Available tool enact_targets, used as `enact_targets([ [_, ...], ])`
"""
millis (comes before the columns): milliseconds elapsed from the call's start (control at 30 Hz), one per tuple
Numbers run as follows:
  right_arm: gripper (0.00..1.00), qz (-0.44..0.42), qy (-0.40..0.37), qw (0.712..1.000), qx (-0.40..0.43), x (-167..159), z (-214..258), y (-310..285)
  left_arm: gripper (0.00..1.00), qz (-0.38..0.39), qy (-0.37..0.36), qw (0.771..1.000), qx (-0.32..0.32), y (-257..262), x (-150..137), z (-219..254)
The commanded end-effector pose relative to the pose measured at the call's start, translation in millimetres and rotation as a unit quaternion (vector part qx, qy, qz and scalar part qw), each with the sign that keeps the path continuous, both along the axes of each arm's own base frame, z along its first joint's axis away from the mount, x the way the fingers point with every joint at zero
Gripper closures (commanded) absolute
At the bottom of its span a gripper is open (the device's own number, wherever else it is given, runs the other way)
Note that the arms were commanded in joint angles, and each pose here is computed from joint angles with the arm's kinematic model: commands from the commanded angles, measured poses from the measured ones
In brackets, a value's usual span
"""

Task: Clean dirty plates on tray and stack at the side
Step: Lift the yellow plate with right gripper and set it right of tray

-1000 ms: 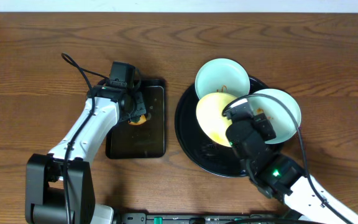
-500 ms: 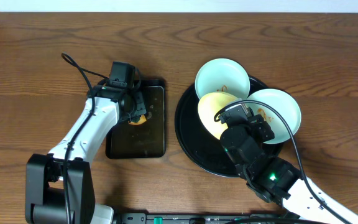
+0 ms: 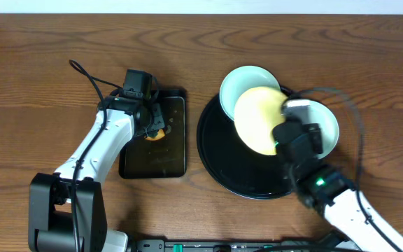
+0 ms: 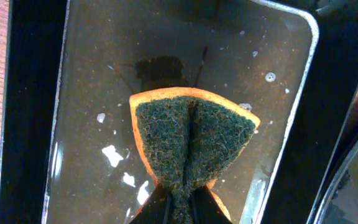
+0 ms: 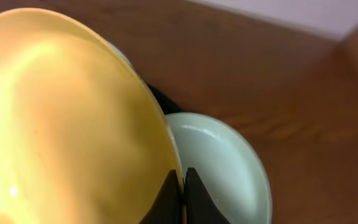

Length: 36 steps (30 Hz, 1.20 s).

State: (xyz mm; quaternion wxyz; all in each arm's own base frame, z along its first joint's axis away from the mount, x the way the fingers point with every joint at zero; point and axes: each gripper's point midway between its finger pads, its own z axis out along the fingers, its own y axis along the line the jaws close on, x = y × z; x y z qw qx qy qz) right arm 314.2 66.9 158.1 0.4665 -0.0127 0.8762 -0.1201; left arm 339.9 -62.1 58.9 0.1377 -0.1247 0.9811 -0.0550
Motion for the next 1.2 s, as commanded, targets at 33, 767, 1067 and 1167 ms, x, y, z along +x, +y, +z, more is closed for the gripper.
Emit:
enact_targets([
  [33, 0.99, -0.039, 0.008, 0.989, 0.139, 14.3, -2.9, -16.8, 0.93, -0.008, 0.003, 1.000, 0.000, 0.1, -1.4, -2.1],
  [767, 0.99, -0.458, 0.016, 0.852, 0.254, -59.5, -53.2, -272.8, 0.93, -0.008, 0.003, 1.000, 0.000, 0.2, -1.5, -2.1],
  [1067, 0.99, -0.490, 0.058, 0.828, 0.267, -68.1, -92.0, -288.4, 0.93, -0.008, 0.003, 1.000, 0.000, 0.1, -1.6, -2.1],
  [1167, 0.99, -0.474, 0.077, 0.832, 0.279, -61.7, -105.5, -283.1, 0.93, -0.008, 0.003, 1.000, 0.000, 0.1, -1.5, -2.1],
])
